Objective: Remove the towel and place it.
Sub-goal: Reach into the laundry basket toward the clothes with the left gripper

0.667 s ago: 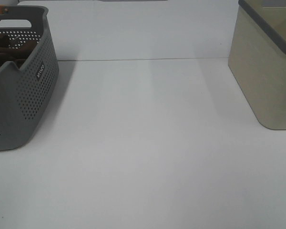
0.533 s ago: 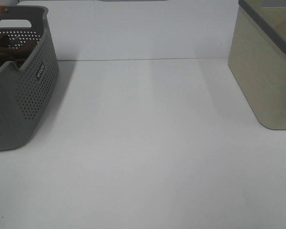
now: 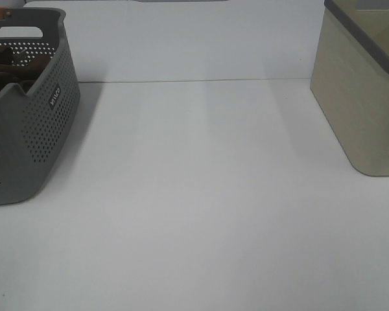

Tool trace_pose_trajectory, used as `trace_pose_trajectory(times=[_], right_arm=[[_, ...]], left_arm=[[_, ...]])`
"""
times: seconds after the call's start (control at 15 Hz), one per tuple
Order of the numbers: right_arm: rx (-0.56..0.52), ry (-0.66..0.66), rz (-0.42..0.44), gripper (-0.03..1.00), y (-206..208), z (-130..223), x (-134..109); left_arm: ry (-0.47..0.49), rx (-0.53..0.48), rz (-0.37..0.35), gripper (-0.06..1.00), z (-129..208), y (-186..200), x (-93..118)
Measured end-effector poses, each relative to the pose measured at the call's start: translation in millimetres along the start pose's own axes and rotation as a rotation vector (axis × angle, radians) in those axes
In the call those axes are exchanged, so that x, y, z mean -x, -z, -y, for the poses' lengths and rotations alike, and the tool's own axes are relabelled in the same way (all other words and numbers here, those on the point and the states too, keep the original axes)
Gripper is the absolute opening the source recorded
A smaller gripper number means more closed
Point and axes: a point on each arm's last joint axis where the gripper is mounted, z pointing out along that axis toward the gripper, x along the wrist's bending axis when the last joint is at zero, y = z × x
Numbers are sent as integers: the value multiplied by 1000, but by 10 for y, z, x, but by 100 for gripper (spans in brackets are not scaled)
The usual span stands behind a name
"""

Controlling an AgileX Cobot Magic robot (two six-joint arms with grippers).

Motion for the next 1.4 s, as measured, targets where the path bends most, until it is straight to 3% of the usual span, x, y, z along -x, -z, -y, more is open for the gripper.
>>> trace_pose_trajectory(times=[1.4], right_arm=[[0, 0, 0, 48, 0, 0, 0]], left_arm=[[0, 0, 0, 80, 0, 0, 0]])
